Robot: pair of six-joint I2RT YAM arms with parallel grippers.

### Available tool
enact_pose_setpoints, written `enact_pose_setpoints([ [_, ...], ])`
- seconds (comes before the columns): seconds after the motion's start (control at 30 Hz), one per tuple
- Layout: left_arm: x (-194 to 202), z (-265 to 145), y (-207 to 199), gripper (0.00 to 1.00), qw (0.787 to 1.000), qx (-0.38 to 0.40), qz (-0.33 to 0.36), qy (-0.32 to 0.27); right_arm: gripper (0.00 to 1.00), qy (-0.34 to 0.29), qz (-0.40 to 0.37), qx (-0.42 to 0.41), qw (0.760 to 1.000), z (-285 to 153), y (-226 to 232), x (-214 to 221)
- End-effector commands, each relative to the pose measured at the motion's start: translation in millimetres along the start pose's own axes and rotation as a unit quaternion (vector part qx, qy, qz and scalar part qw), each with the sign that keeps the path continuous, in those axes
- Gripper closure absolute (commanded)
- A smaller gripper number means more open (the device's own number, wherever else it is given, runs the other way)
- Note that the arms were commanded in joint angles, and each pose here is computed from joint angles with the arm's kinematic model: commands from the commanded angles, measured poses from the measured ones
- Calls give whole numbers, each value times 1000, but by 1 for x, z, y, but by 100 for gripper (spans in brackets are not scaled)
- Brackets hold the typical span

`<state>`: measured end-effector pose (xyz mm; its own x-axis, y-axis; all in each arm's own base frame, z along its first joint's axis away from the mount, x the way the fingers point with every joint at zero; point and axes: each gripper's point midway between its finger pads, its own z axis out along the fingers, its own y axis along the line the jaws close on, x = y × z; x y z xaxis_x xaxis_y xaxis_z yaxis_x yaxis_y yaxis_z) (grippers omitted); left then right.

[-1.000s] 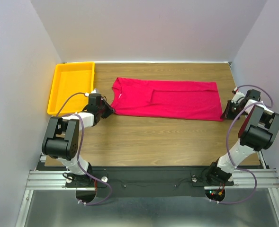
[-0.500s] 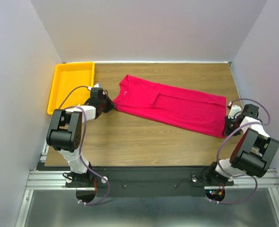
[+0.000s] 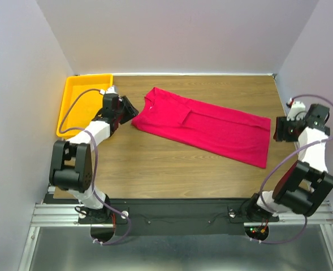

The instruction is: Fold and stack the t-shirts

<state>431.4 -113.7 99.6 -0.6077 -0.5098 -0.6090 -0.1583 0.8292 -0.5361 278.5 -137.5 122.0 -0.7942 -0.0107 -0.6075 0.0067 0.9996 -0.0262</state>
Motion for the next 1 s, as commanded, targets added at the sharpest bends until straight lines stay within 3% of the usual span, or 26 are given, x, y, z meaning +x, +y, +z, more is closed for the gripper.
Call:
enact_pose_setpoints([
  [0.0, -46, -48, -32, 42, 996, 38, 32, -76, 37, -46, -46, -102, 993, 6, 32, -58],
  [0.1, -55, -74, -37, 40, 993, 45, 52, -99, 36, -42, -101, -214, 971, 33, 97, -85],
  [0.2, -60, -104, -39, 33, 987, 52, 77, -132, 35, -78, -152, -288, 942, 40, 155, -143],
  [0.23, -60, -112, -38, 26, 985, 53, 82, -140, 35, -54, -126, -331, 934, 63, 174, -145],
  [0.27, -67, -131, -42, 22, 980, 61, 89, -166, 35, -92, -144, -340, 925, 59, 185, -190],
  [0.33, -58, -141, -35, 17, 979, 61, 89, -170, 35, -93, -149, -382, 907, 65, 231, -215],
  [0.37, -60, -157, -39, 14, 975, 75, 88, -187, 34, -62, -135, -396, 906, 101, 245, -209],
  [0.4, -51, -159, -33, 14, 977, 72, 81, -181, 32, -97, -156, -404, 896, 91, 272, -243],
  [0.47, -49, -173, -34, 13, 974, 85, 74, -194, 30, -62, -121, -419, 898, 131, 300, -239],
  [0.5, -42, -173, -29, 13, 977, 82, 64, -188, 26, -95, -137, -419, 893, 125, 320, -265],
  [0.53, -39, -174, -27, 14, 977, 83, 62, -188, 23, -90, -115, -413, 899, 133, 330, -268],
  [0.57, -35, -177, -26, 13, 977, 87, 54, -188, 3, -88, -108, -405, 904, 147, 347, -267],
  [0.6, -33, -178, -24, 13, 977, 87, 54, -189, 1, -97, -99, -385, 912, 155, 343, -273],
  [0.8, -21, -171, -20, 14, 980, 90, 45, -170, 1, -145, -100, -345, 922, 189, 374, -286],
  [0.97, -15, -161, -19, 14, 984, 90, 39, -151, 11, -132, -87, -342, 926, 223, 378, -272],
])
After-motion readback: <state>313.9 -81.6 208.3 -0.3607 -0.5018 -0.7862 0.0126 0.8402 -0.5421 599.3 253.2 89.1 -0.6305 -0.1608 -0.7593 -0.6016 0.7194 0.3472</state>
